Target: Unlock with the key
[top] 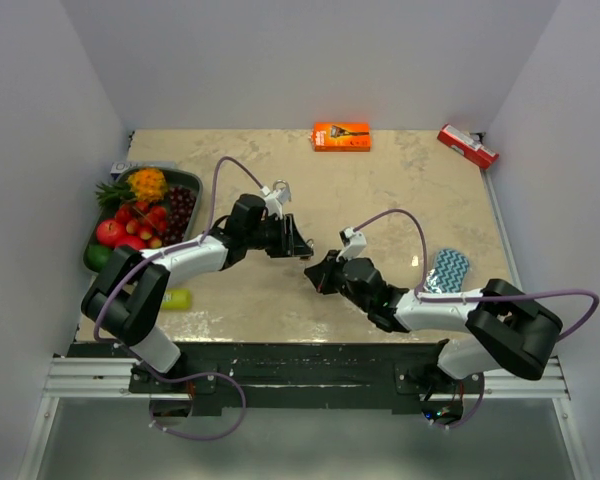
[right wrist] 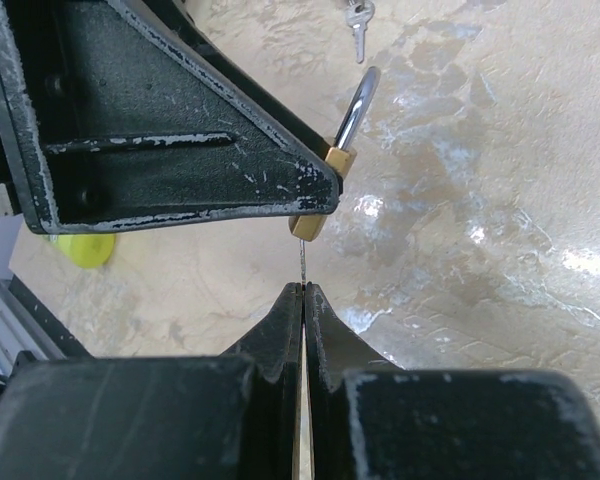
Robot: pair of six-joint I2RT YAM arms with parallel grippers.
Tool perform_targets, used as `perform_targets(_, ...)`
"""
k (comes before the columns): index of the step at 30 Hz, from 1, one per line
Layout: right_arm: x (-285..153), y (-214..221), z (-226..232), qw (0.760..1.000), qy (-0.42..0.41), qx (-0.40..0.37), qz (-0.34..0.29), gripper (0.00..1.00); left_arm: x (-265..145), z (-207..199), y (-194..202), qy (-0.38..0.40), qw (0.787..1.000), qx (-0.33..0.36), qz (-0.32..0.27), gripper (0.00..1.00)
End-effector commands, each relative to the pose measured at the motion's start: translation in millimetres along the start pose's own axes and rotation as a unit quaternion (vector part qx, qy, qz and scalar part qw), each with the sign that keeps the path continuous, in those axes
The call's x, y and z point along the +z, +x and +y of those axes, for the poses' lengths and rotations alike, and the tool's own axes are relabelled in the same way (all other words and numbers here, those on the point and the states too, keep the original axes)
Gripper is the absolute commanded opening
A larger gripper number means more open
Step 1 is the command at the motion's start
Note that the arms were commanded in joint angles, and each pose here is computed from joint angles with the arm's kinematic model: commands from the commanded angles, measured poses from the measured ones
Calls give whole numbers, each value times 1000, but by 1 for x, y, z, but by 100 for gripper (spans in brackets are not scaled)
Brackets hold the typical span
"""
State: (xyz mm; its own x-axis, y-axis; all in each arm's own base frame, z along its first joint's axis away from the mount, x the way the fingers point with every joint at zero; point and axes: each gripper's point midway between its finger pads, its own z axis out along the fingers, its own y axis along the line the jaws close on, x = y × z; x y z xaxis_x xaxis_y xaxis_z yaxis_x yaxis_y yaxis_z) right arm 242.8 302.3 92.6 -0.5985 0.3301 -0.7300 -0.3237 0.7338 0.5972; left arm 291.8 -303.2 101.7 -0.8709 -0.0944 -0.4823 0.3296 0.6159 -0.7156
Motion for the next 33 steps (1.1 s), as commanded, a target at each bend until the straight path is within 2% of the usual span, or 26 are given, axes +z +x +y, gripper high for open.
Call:
perform_targets(1, 4, -24, 8, 999, 10, 5, -39, 0, -9, -24, -16, 42, 999, 13, -29, 0)
perform_targets(17, 7, -31, 2, 998, 32, 9, -58, 0, -11, -26, -14, 46, 998, 11, -30, 0)
perform_targets(33, 20, -57, 12, 992, 13, 47, -112, 0, -16, -26, -8, 44, 997, -8, -56, 0)
